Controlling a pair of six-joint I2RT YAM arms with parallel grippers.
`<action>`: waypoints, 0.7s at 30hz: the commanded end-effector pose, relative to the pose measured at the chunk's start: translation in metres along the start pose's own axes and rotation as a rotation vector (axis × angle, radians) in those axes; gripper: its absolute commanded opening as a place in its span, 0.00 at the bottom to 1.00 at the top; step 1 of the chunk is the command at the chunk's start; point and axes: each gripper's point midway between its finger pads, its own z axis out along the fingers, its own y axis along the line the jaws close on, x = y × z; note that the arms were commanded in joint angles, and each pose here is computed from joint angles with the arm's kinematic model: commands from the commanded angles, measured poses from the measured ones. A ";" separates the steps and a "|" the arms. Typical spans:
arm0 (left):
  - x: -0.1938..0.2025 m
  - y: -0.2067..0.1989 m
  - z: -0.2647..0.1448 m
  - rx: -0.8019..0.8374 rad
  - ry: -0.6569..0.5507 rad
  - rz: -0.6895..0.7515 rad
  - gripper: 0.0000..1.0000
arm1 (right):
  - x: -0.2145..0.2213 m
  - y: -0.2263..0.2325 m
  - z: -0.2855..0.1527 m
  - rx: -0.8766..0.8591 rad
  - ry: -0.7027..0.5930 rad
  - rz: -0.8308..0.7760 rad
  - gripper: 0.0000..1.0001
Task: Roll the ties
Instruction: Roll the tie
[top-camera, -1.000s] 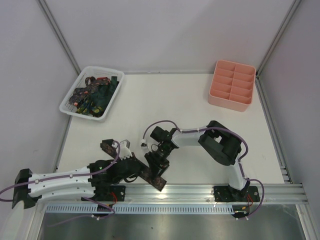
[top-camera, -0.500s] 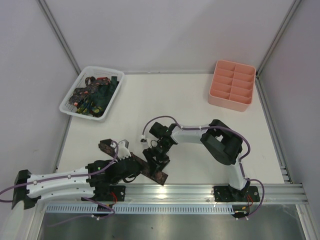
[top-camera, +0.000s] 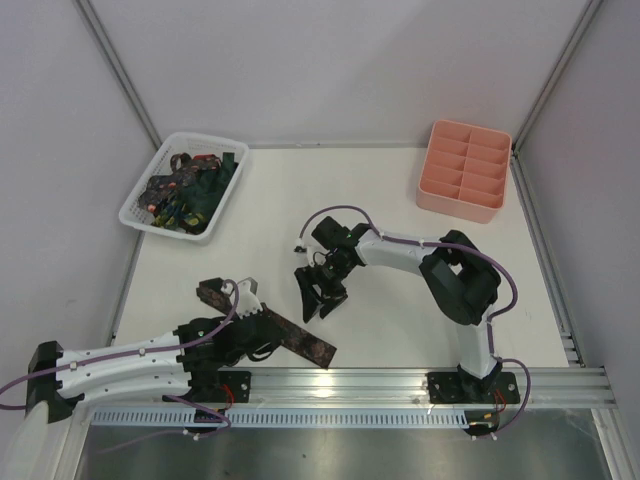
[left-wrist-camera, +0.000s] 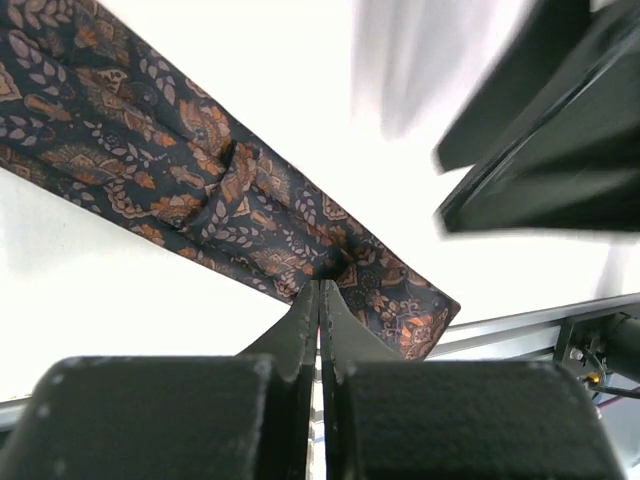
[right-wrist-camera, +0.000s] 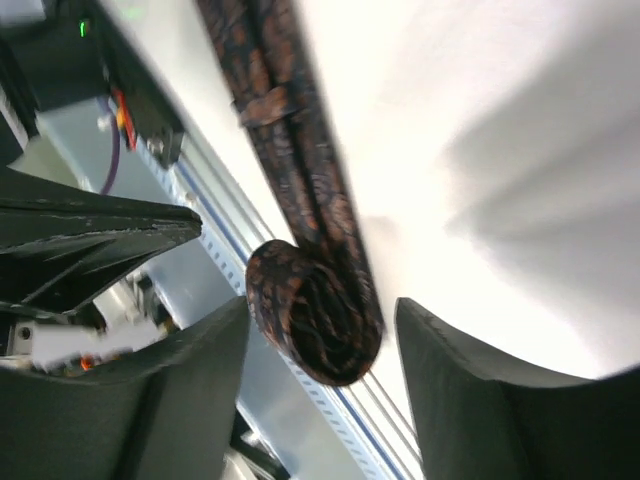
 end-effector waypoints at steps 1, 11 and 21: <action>0.000 -0.010 -0.002 0.012 0.041 -0.001 0.00 | -0.023 -0.002 -0.044 0.108 -0.136 0.051 0.64; 0.012 0.008 0.020 -0.245 0.210 0.093 0.00 | -0.001 -0.046 -0.110 0.298 -0.332 0.323 0.36; 0.021 -0.003 0.051 -0.248 0.323 0.116 0.00 | 0.033 -0.057 -0.125 0.286 -0.415 0.445 0.38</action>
